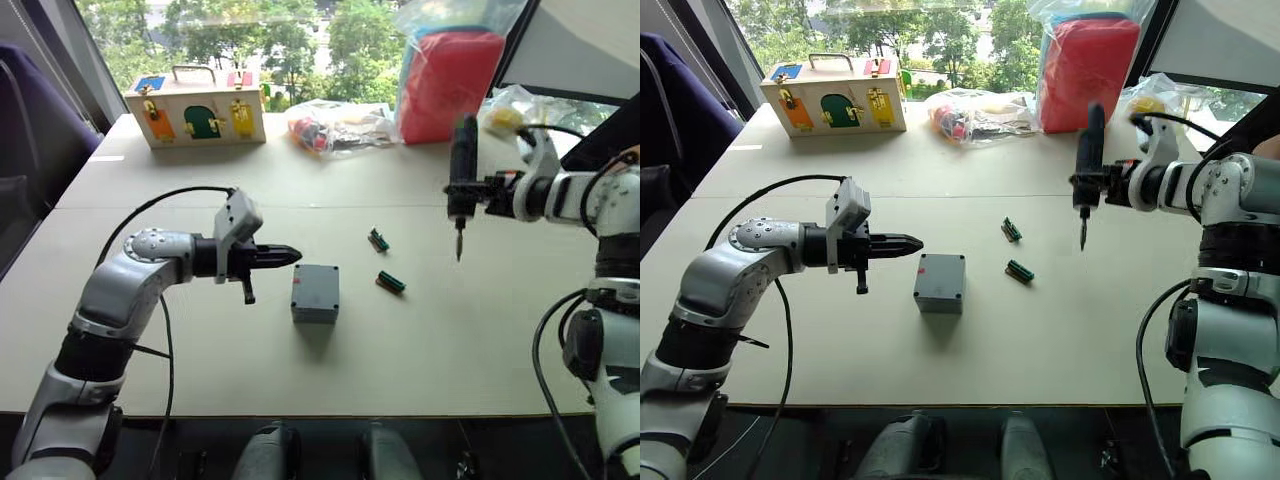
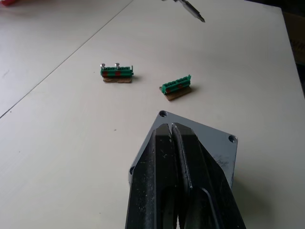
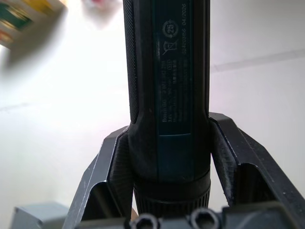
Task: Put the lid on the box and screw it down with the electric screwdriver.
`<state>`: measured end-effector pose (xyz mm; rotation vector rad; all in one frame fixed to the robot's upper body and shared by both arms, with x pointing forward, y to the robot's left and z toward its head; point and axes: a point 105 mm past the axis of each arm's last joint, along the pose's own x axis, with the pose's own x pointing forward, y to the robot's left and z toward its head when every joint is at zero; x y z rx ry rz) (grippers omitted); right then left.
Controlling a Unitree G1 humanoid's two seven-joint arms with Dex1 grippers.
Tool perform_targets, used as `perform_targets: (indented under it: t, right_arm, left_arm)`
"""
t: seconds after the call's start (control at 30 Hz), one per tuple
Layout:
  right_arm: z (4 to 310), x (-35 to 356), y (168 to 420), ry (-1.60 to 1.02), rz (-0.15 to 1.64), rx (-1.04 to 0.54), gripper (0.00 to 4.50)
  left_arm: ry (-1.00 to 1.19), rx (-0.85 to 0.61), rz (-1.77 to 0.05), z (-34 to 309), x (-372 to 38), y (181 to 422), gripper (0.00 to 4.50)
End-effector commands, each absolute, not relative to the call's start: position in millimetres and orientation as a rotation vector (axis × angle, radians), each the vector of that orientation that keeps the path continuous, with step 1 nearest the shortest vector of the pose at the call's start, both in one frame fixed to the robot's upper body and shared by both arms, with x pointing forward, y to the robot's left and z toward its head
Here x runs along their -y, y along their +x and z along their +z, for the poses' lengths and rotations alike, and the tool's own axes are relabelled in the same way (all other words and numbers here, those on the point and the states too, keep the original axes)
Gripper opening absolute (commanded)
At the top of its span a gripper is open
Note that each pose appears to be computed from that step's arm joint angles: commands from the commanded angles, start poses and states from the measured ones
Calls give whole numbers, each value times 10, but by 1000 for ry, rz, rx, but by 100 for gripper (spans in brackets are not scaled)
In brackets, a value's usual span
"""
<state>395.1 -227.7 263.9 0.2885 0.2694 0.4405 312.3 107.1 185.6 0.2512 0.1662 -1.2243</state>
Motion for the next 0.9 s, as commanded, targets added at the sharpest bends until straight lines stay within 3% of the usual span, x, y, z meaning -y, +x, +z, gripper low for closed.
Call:
perform_targets:
  t: [0.03,0.23,0.53,0.9]
  right_arm:
    - [2987,1978,3724,173,546,65,187]
    - [3029,1244,3369,282,765,324,187]
    - [2595,759,3233,185,817,329,187]
    - [2308,668,3331,112,775,317,187]
  left_arm:
    - [271,-141,-1261,1937,-1047,3143,0]
    - [307,-188,-1324,1808,-885,3149,0]
    - [390,-256,-1320,1562,-835,3178,0]
    - [372,-312,-1297,1361,-852,3150,0]
